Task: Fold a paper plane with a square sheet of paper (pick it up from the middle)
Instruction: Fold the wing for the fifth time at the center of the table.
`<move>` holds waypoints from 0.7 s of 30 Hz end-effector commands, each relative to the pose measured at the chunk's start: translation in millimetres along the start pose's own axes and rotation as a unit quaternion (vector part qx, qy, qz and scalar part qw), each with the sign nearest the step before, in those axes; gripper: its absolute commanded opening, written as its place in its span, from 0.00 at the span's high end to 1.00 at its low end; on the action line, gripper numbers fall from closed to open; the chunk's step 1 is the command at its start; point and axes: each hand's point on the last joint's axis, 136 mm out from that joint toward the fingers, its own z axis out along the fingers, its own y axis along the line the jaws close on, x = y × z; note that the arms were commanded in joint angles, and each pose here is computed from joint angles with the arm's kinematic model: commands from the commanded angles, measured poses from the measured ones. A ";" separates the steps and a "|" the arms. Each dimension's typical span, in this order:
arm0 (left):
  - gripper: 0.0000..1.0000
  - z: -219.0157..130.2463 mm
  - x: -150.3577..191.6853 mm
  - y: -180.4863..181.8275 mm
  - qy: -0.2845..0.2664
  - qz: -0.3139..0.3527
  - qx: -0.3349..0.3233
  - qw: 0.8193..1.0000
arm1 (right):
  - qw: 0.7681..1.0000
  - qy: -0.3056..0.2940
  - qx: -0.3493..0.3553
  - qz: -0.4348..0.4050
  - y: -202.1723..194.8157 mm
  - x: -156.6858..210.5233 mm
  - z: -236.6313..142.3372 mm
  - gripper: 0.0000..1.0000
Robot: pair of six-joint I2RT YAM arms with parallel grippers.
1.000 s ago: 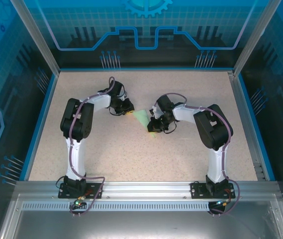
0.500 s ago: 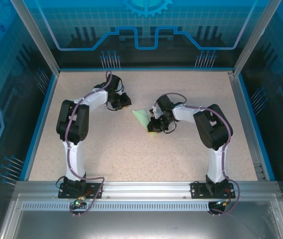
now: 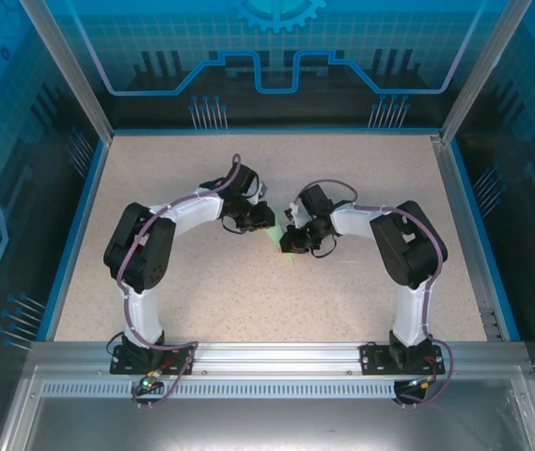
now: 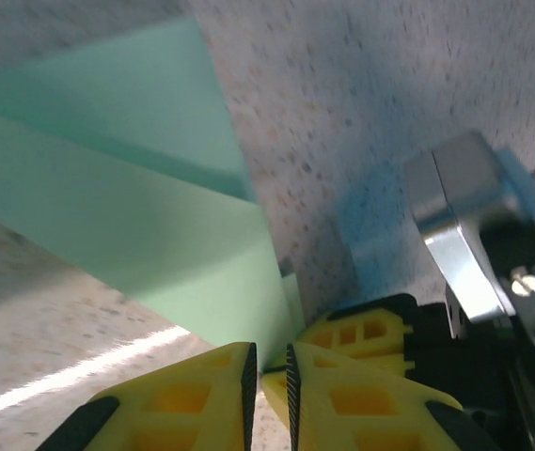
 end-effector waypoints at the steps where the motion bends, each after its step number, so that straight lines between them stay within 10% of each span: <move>1: 0.81 12.7 1.8 4.2 0.006 -0.019 0.014 1.000 | 0.978 0.142 0.122 0.091 -66.2 97.3 19.6 0.92; 21: 0.86 44.7 -3.2 42.5 0.004 -0.026 -0.049 0.998 | 0.985 0.114 0.107 0.071 -53.1 84.6 15.3 0.92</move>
